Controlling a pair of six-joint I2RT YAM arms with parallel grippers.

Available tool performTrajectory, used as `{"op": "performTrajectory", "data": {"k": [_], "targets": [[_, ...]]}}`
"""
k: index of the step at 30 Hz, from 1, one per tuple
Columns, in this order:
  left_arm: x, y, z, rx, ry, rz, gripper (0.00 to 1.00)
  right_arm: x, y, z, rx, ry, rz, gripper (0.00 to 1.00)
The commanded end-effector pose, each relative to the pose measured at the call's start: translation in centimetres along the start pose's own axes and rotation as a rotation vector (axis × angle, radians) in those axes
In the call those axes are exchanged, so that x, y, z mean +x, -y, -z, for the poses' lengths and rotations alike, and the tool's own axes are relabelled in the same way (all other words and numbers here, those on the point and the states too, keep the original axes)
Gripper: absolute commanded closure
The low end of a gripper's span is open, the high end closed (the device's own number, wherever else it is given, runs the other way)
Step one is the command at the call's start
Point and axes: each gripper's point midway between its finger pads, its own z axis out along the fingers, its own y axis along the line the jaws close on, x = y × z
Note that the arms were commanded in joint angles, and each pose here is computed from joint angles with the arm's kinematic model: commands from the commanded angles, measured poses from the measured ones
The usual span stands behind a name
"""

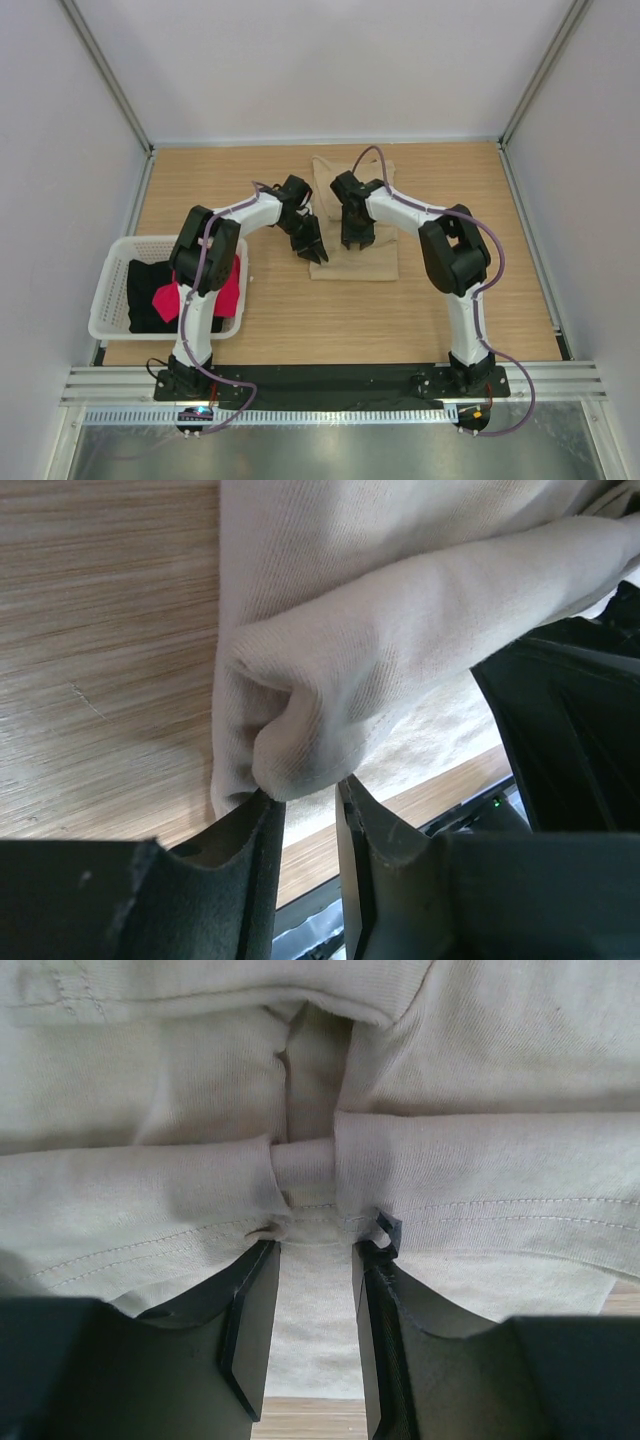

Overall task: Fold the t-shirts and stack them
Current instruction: Fold the tshirt

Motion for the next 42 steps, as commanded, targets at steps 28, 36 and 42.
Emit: {"op": "performTrajectory", "data": {"k": [28,36,42], "targets": [[-4.1,3.0,3.1,-0.036,0.087,-0.177,0.70,-14.3,3.0,8.5,-0.079,0.318,-0.068,0.53],[-4.5,3.1,4.8,-0.063,0.171,-0.157,0.71,-7.9,1.2,5.6,-0.171,0.197,-0.017,0.58],[-5.2,-0.1,7.8,-0.175,0.276,-0.090,0.78,-6.7,-0.3,3.4,-0.195,0.170,-0.013,0.69]]}}
